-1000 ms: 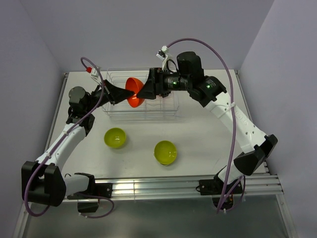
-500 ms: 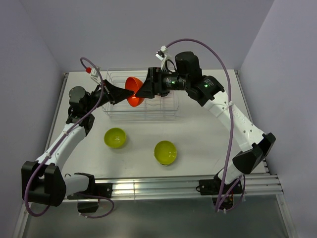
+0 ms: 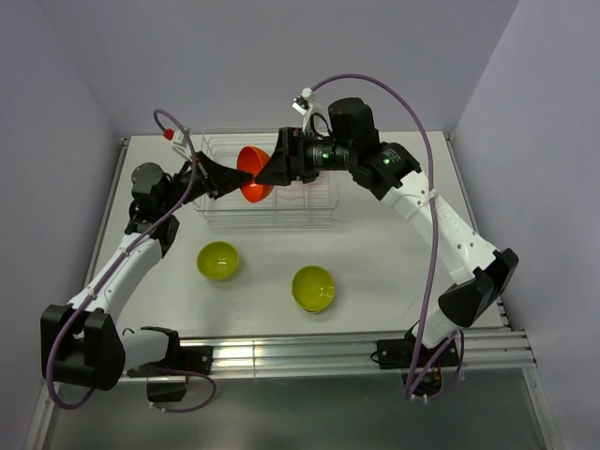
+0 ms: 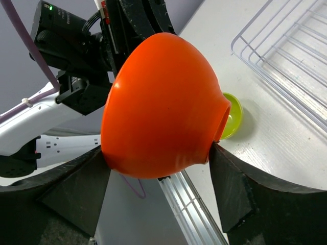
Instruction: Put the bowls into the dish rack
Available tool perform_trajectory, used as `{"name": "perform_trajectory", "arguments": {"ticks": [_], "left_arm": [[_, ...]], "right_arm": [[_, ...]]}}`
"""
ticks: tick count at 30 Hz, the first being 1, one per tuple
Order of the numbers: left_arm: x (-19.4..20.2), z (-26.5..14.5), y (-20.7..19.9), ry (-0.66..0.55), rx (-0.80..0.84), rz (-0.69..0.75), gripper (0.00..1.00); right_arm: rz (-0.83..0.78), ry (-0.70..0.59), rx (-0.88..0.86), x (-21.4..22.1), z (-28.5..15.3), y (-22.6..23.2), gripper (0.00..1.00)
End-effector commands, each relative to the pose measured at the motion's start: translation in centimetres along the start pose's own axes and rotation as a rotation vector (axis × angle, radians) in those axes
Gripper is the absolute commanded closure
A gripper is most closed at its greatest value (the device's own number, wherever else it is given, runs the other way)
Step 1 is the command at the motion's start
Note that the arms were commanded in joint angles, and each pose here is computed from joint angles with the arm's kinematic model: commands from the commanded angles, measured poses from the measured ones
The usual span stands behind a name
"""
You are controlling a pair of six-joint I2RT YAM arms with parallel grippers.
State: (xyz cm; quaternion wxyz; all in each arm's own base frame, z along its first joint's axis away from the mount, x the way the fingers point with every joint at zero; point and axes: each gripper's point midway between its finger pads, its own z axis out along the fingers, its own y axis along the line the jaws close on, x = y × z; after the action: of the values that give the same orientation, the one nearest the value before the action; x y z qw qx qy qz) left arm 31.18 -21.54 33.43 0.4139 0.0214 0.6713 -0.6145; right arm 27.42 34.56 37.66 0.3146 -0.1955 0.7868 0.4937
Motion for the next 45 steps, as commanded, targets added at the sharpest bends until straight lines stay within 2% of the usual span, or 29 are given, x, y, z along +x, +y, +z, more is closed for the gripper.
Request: {"name": "perform_trajectory", "arguments": {"ticks": [1,4,8,9,10,12,13,15,16,19,27,30,34,36,40,45], "left_arm": [[-0.9,0.0,-2.0,-0.023,0.058,0.068,1.0],[-0.9,0.0,-1.8,-0.021,0.051,0.063,1.0],[-0.9,0.1,-1.5,-0.015,0.032,0.065,0.99],[-0.9,0.1,-1.4,-0.014,0.027,0.065,0.98],[-0.9,0.2,-1.3,-0.016,0.023,0.063,0.95],[-0.9,0.2,-1.1,-0.013,0.015,0.056,0.9],[-0.9,0.2,-1.1,-0.011,0.016,0.057,0.79],[-0.9,0.3,-0.9,-0.009,0.006,0.053,0.72],[-0.9,0.3,-0.8,-0.009,0.0,0.051,0.64],[-1.0,0.4,-0.6,-0.008,-0.008,0.051,0.56],[-1.1,0.3,-0.2,-0.01,-0.036,0.06,0.45],[-1.1,0.3,0.1,-0.006,-0.055,0.062,0.36],[-1.3,0.1,0.6,-0.01,-0.085,0.069,0.08],[-1.4,-0.2,1.3,-0.014,-0.113,0.062,0.01],[-2.1,-1.1,2.4,-0.029,-0.157,0.06,0.01],[-3.2,-1.9,3.3,-0.013,-0.25,0.109,0.01]], "right_arm": [[-0.022,-0.036,-0.022,-1.3,0.2,0.4,0.21],[-0.026,-0.029,-0.036,-1.2,0.3,0.6,0.39],[-0.036,-0.027,-0.043,-1.2,0.4,0.6,0.72],[-0.037,-0.027,-0.043,-1.2,0.4,0.6,0.76],[-0.04,-0.027,-0.043,-1.2,0.5,0.6,0.88],[-0.049,-0.03,-0.039,-1.4,0.4,0.6,1.0],[-0.049,-0.03,-0.028,-1.3,0.5,0.4,1.0],[-0.055,-0.032,-0.024,-1.4,0.4,0.3,1.0],[-0.059,-0.038,-0.017,-1.5,0.3,0.3,1.0],[-0.068,-0.046,-0.002,-1.6,0.1,0.1,1.0],[-0.072,-0.091,0.036,-2.2,-0.5,-0.4,1.0],[-0.066,-0.102,0.057,-2.6,-0.6,-0.8,1.0],[-0.07,-0.127,0.118,-3.3,-0.8,-2.3,1.0],[-0.073,-0.158,0.17,-4.0,-1.2,-3.5,1.0],[-0.092,-0.203,0.311,-5.1,-2.0,-6.6,1.0],[-0.105,-0.18,0.472,-4.5,-1.7,-10.7,1.0]]}}
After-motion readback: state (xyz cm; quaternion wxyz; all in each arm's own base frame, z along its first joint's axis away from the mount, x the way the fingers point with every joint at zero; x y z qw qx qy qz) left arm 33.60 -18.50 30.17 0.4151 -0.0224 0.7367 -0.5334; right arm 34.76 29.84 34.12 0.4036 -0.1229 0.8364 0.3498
